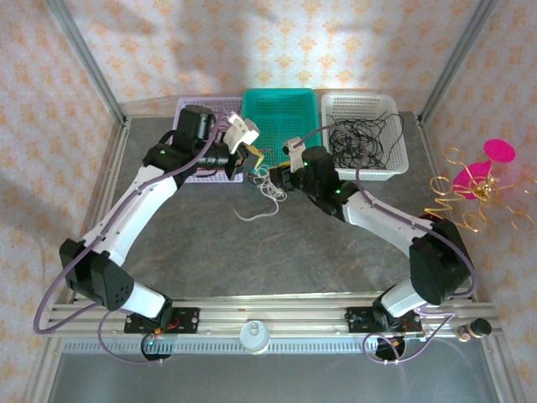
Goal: Untangle the cables
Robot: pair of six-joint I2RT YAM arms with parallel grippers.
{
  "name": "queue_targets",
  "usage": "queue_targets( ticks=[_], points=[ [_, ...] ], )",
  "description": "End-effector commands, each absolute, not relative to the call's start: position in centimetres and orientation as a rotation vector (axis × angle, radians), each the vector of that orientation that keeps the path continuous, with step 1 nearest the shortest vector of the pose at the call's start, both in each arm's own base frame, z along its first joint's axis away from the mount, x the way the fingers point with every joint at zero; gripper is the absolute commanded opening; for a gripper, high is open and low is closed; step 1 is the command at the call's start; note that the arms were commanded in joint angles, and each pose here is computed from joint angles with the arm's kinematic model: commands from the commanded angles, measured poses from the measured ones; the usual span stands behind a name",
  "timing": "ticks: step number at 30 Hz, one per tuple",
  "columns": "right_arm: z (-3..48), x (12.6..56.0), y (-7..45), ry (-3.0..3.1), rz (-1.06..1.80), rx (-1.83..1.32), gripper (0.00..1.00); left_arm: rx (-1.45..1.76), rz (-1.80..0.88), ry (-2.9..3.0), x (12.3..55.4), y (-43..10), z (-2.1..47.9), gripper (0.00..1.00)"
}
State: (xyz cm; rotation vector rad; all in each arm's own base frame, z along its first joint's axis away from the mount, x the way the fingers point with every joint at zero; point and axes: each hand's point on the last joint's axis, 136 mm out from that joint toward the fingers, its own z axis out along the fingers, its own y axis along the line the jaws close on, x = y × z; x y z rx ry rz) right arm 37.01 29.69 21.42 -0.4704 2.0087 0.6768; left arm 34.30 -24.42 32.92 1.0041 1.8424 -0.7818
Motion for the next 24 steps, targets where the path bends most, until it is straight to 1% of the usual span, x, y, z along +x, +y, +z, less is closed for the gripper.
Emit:
queue_targets(
  ticks=[1, 8, 11, 15, 24],
  points=[
    [22.3, 38.2, 31.2, 1.944, 0.739, -0.331, 0.39, 0.973, -0.796, 1.69, 33.4, -24.7, 38.5, 0.0],
    [18.9, 39.1, 31.3, 2.014, 0.755, -0.204, 0.36, 0.935, -0.792, 1.6, 32.7, -24.4, 42.5, 0.0],
    [16.4, 38.4, 30.9, 2.082, 0.734, -0.196, 0.35, 0.896, -0.717, 1.58, 33.0, -23.5, 44.1, 0.0],
    [13.5, 36.8, 29.2, 2.152, 0.687, -0.192, 0.35, 0.809, -0.584, 1.571, 34.5, -21.8, 45.9, 0.0],
    [9.9, 32.9, 25.2, 2.274, 0.569, -0.189, 0.36, 0.596, -0.447, 1.559, 39.0, -16.9, 48.4, 0.0]
  ],
)
